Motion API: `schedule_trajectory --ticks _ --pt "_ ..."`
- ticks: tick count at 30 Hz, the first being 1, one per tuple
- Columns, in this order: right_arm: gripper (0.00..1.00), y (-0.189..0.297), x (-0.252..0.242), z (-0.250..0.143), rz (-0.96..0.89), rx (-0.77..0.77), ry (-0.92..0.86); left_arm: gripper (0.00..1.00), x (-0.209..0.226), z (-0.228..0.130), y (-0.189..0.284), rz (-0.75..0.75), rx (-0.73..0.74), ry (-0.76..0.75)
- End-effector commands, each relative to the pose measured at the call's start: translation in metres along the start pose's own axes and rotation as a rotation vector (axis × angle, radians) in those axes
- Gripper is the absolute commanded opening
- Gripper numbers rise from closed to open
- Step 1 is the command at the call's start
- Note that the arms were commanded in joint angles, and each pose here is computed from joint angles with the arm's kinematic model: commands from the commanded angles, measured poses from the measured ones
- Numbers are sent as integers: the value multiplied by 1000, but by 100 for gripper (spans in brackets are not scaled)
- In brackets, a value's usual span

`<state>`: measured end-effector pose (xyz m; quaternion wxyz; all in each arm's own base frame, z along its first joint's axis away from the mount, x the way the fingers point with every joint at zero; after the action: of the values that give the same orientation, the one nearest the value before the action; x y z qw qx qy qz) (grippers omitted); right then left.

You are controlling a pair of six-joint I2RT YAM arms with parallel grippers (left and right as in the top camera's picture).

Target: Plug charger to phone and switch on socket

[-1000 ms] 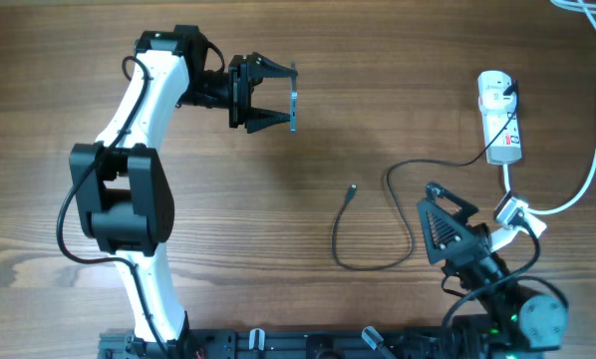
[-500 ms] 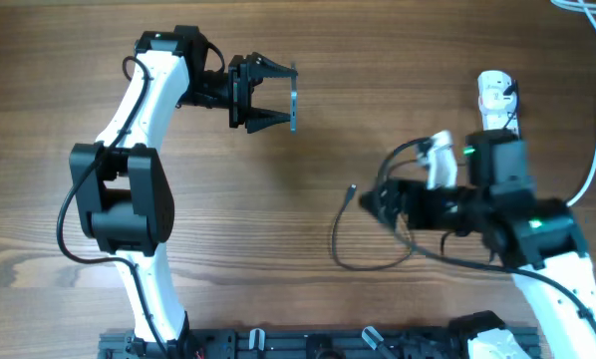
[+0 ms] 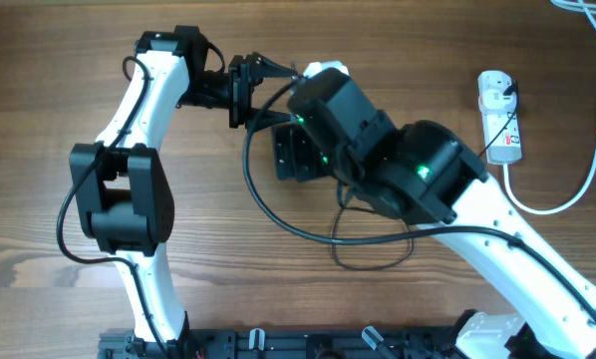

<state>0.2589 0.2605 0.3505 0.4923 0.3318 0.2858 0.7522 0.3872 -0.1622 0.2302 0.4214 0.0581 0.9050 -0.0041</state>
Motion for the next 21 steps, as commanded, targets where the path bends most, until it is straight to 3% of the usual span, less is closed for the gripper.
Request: schedule_trajectory --ticks 1,3,10,14,21 --pt "86 -29 1 11 -82 -35 -25 73 -13 -15 3 -45 20 -35" --pt "71 -43 5 14 -83 -47 -44 73 -13 -15 3 -45 20 -35" --pt "73 -62 -3 23 -198 -117 -91 73 -13 -15 3 -45 20 -35" --pt "62 -66 -9 26 -254 -147 -88 73 -13 -15 3 -45 20 -35" --pt "57 -82 -7 23 -272 -128 -71 74 -13 -15 3 -45 20 -35"
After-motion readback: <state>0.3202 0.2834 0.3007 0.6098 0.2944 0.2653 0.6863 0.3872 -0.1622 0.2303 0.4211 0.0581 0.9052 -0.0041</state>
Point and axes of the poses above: each gripper's point midway between its finger pads, its own y axis back along the fingers, its own x axis along the line the jaws close on, z = x × y, the point moved 5 cm from there along y, back along the fingers
